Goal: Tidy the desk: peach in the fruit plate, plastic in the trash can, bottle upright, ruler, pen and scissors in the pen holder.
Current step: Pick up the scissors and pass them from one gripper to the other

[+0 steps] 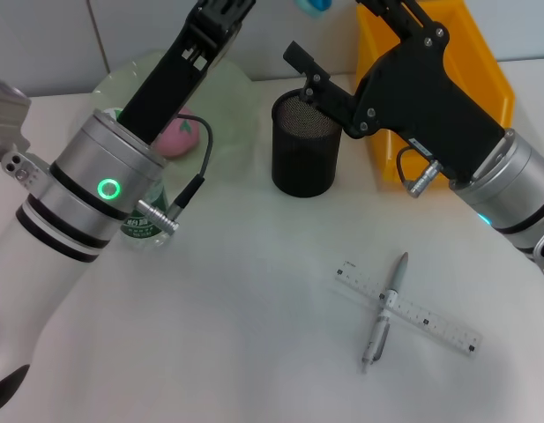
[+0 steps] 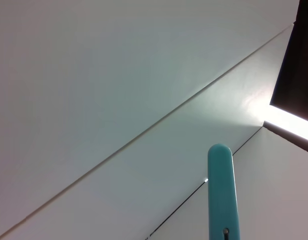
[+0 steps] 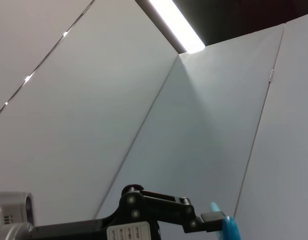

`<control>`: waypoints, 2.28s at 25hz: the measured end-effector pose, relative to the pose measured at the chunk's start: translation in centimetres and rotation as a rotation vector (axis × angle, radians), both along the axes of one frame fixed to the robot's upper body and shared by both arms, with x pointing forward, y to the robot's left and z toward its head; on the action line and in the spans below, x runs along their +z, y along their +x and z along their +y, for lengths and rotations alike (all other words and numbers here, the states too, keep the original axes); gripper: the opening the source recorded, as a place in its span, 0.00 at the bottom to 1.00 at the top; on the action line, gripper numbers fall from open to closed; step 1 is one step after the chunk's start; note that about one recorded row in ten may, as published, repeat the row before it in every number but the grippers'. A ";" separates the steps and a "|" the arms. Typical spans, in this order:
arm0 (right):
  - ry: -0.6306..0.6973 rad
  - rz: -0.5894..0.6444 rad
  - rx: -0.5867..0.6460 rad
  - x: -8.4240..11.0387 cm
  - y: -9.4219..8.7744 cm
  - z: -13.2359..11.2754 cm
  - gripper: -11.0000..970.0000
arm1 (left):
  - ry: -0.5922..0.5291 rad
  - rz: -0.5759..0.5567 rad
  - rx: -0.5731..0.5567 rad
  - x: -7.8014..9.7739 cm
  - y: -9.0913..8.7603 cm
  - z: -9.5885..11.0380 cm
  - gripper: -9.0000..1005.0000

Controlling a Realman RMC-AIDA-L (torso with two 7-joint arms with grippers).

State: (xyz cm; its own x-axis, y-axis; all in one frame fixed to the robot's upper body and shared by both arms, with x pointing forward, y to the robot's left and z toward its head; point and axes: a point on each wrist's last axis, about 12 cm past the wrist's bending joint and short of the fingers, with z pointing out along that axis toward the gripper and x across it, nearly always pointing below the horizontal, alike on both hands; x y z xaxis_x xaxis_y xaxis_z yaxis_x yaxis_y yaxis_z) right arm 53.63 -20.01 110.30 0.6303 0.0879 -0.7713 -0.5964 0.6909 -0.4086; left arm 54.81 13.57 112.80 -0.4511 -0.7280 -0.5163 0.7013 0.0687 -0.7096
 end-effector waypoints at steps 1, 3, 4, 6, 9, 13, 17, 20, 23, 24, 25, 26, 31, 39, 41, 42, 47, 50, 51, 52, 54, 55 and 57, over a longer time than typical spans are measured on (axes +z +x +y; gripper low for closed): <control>0.000 -0.001 0.000 0.0 0.0 0.0 0.79 | 0.001 0.000 -0.004 0.0 0.0 -0.1 0.27; -0.001 -0.005 -0.002 0.1 0.1 0.1 0.78 | 0.002 -0.001 -0.006 0.0 0.0 -0.1 0.27; -0.002 -0.008 -0.003 0.1 0.1 0.1 0.78 | 0.001 -0.001 -0.007 0.0 -0.1 -0.2 0.27; -0.004 -0.009 -0.004 0.1 0.2 0.1 0.78 | 0.000 -0.002 -0.008 0.1 -0.1 -0.2 0.27; -0.006 -0.009 -0.004 0.1 0.2 0.1 0.75 | -0.001 -0.002 -0.011 0.1 -0.1 -0.3 0.27; -0.010 -0.008 -0.004 0.2 0.3 0.2 0.71 | 0.003 0.009 -0.010 0.0 -0.1 -0.3 0.27; -0.007 -0.012 -0.005 0.3 0.5 0.3 0.67 | 0.006 0.009 -0.013 0.0 -0.1 -0.4 0.27; -0.006 -0.015 -0.005 0.4 0.6 0.4 0.64 | 0.008 0.008 -0.016 -0.1 -0.2 -0.5 0.27; -0.008 -0.016 -0.004 0.5 0.7 0.5 0.61 | 0.010 0.009 -0.020 -0.1 -0.2 -0.6 0.27; -0.009 -0.016 -0.004 0.5 0.7 0.5 0.57 | 0.010 0.009 -0.021 -0.1 -0.2 -0.6 0.27; -0.009 -0.017 -0.004 0.5 0.7 0.5 0.53 | 0.011 0.009 -0.022 -0.1 -0.3 -0.6 0.27; -0.010 -0.018 -0.004 0.5 0.8 0.5 0.49 | 0.011 0.009 -0.022 -0.1 -0.3 -0.6 0.27; -0.022 -0.015 -0.005 0.7 1.2 0.7 0.41 | 0.011 0.009 -0.021 -0.1 -0.3 -0.6 0.27; -0.024 -0.019 -0.003 0.8 1.4 0.9 0.41 | 0.011 0.007 -0.019 -0.1 -0.3 -0.5 0.27; -0.024 -0.020 -0.002 0.8 1.5 1.0 0.40 | 0.012 0.004 -0.017 -0.1 -0.2 -0.5 0.27; -0.024 -0.020 -0.002 0.8 1.5 1.0 0.39 | 0.012 0.004 -0.017 -0.1 -0.2 -0.5 0.27; -0.025 -0.021 -0.002 0.9 1.5 0.9 0.36 | 0.013 0.000 -0.017 0.0 -0.2 -0.6 0.27; -0.025 -0.022 -0.002 0.9 1.5 0.9 0.34 | 0.013 -0.001 -0.016 0.0 -0.2 -0.6 0.27; -0.026 -0.023 -0.003 0.9 1.5 0.9 0.34 | 0.013 -0.002 -0.015 0.0 -0.1 -0.6 0.27; -0.026 -0.023 -0.003 0.9 1.5 0.9 0.33 | 0.014 -0.002 -0.015 0.0 -0.1 -0.6 0.27; -0.024 -0.023 -0.005 0.9 1.5 0.9 0.32 | 0.014 -0.002 -0.015 0.0 -0.1 -0.6 0.27; -0.022 -0.024 -0.006 0.9 1.5 0.9 0.31 | 0.014 -0.003 -0.015 0.0 -0.1 -0.6 0.27; -0.018 -0.026 -0.009 1.0 1.5 0.8 0.30 | 0.014 -0.003 -0.015 0.0 -0.1 -0.6 0.27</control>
